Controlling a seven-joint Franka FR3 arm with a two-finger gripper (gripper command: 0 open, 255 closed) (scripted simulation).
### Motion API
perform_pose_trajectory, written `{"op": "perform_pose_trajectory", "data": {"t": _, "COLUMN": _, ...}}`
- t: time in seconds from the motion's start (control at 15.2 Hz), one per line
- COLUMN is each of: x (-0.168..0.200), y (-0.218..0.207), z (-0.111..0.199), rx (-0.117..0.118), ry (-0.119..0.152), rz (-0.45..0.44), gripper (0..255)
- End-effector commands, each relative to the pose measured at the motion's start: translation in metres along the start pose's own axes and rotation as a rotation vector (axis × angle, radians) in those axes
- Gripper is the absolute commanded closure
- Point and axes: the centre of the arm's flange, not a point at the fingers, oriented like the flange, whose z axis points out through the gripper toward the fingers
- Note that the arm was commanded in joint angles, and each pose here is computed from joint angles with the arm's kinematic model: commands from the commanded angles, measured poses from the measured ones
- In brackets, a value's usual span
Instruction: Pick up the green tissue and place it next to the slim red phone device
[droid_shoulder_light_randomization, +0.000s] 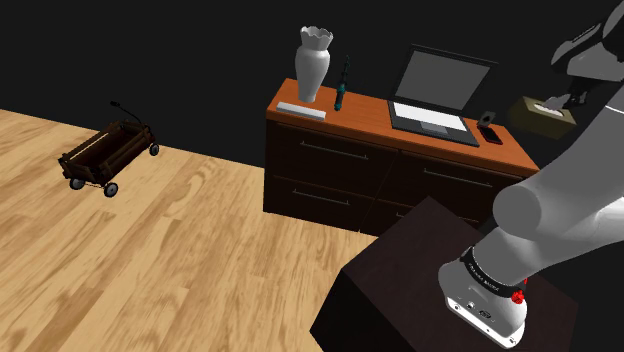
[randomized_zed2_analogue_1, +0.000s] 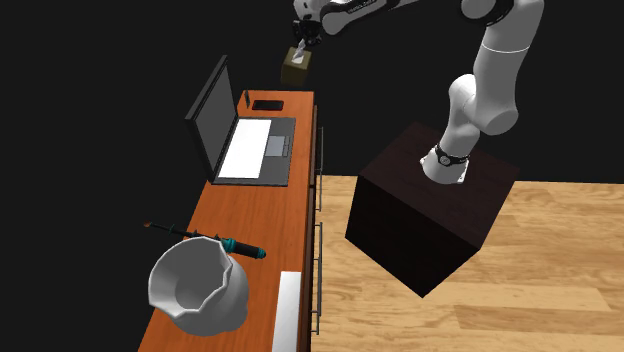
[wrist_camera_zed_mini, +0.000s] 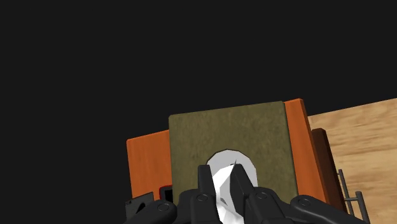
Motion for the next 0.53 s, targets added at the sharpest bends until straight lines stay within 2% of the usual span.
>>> {"op": "perform_pose_trajectory", "data": {"t": 0.0, "x": 0.002, "y": -0.005, "z": 0.009, "rx": -0.001, "ry": 0.0, "rz": 0.0, "gripper": 255}}
{"op": "perform_pose_trajectory", "data": {"t": 0.46, "x": 0.012, "y": -0.022, "z": 0.04, "rx": -0.001, "ry": 0.0, "rz": 0.0, "gripper": 255}}
